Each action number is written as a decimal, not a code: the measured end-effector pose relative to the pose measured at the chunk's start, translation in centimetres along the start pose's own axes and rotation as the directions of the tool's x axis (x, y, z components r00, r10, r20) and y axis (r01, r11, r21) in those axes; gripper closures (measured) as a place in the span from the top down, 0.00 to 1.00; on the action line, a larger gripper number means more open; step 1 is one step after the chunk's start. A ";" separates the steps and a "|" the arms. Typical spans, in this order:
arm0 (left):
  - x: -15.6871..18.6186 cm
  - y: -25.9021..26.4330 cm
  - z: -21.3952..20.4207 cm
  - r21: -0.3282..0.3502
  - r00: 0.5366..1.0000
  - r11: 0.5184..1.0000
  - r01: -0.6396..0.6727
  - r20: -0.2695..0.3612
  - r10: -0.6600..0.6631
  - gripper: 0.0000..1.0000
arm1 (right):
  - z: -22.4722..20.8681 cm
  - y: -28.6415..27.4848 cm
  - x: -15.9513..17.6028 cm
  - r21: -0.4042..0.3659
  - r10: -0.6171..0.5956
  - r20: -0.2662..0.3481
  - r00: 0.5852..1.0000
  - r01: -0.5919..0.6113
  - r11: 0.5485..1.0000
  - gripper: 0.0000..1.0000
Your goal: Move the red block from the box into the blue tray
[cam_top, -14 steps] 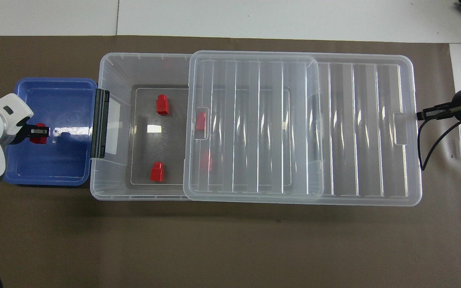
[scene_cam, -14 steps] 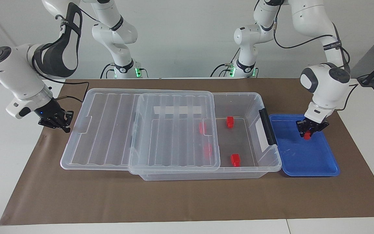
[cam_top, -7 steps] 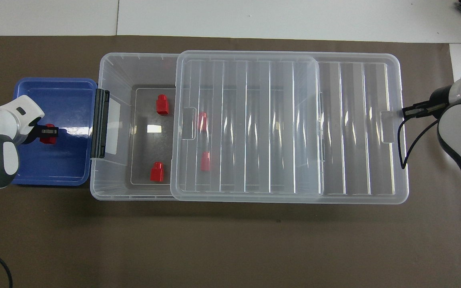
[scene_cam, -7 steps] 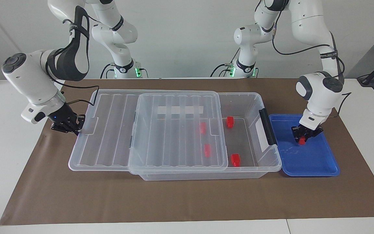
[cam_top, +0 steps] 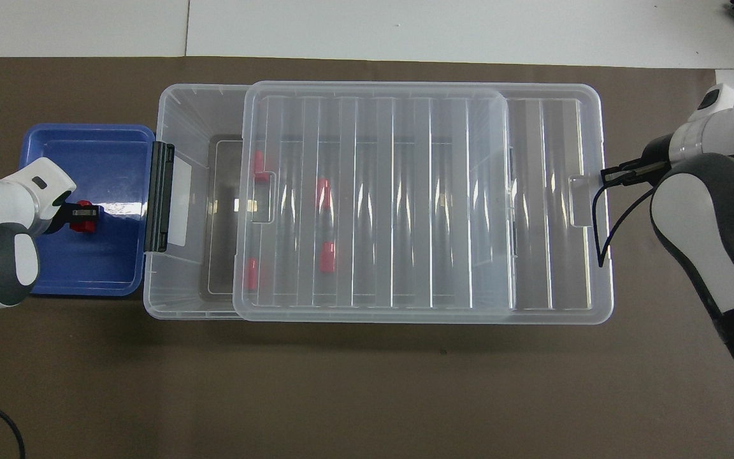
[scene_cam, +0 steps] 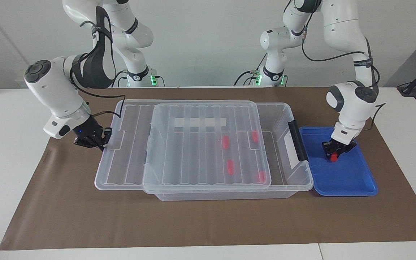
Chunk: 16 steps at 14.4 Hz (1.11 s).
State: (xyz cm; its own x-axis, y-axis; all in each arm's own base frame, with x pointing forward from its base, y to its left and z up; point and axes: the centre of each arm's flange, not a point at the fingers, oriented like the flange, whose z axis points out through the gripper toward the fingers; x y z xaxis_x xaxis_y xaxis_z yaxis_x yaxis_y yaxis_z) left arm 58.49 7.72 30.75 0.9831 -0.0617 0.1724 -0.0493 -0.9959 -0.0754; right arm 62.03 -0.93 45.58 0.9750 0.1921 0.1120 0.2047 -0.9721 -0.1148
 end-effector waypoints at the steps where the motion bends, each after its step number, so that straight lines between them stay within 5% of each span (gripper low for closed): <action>1: 0.0 0.0 0.0 0.000 1.000 1.000 0.000 0.000 0.000 0.34 | 0.1 -0.6 0.2 0.000 0.009 -0.003 1.000 -0.009 1.000 0.01; 3: 0.0 0.0 0.1 0.000 1.000 1.000 0.000 0.000 0.000 0.39 | 0.3 -2.2 0.5 0.001 0.030 -0.005 1.000 -0.029 1.000 0.01; 8: 0.1 0.3 0.0 -0.001 1.000 1.000 -0.003 -0.004 0.003 0.95 | 0.6 -5.5 1.1 0.006 0.064 -0.008 0.998 -0.064 0.998 0.01; 9: 0.2 0.3 -0.1 -0.001 1.000 1.000 -0.003 -0.007 0.003 1.00 | 0.7 -6.0 1.3 0.006 0.069 -0.011 0.998 -0.069 0.998 0.01; 13: 2.1 0.4 -3.3 -0.002 1.000 1.000 -0.009 0.012 0.009 1.00 | 0.9 -8.5 1.6 0.030 0.090 -0.021 0.996 -0.089 0.996 0.01; 16: 4.2 0.7 -11.2 -0.007 0.994 1.000 -0.016 0.104 0.016 1.00 | 1.0 -9.4 1.7 0.049 0.093 -0.024 0.995 -0.092 0.995 0.01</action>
State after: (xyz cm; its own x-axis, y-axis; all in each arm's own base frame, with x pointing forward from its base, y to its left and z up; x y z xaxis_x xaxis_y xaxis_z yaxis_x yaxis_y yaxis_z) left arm 60.58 5.99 42.40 0.9952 -0.0708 0.0677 -0.0660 -0.9953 -0.0708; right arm 61.88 8.71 45.91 0.9874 0.0976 0.1246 0.1185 -0.9777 -0.1731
